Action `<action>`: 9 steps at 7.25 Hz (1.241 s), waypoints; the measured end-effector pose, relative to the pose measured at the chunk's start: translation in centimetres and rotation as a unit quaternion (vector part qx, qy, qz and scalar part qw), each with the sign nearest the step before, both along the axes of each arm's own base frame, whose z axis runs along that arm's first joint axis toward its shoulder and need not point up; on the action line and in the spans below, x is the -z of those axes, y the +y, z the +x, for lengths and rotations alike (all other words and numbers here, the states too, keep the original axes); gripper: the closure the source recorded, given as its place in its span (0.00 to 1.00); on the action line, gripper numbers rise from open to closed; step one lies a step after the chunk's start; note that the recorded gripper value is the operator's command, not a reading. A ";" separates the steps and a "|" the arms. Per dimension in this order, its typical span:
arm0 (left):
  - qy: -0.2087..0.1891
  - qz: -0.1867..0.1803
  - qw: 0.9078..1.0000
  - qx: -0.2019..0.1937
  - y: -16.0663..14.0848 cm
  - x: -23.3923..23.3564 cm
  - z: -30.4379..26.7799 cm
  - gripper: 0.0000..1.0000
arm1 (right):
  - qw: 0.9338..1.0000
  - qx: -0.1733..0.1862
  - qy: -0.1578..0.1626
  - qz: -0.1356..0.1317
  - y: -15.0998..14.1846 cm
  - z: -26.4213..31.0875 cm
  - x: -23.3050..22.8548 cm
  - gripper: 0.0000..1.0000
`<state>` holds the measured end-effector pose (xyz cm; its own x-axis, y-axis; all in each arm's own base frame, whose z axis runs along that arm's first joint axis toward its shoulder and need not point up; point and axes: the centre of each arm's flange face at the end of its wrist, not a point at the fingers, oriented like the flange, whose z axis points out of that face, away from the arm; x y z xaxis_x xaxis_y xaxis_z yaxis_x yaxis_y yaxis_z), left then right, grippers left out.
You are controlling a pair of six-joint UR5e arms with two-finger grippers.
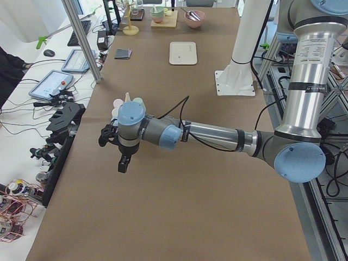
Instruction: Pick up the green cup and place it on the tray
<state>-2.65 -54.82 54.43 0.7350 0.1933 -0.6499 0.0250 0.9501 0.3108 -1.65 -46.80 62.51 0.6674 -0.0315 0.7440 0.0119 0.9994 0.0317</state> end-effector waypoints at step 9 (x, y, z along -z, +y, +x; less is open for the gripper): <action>-0.032 0.085 0.986 -0.143 7.7 26.3 19.8 0.01 | 0.995 -0.032 -0.093 -0.014 0.8 -19.4 4.4 0.10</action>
<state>17.20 -47.17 28.08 0.6736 0.5003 -0.5440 -0.2603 0.8495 0.4589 -21.03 -46.05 58.11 0.5184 0.0299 0.8546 -0.0554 0.9985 -0.0013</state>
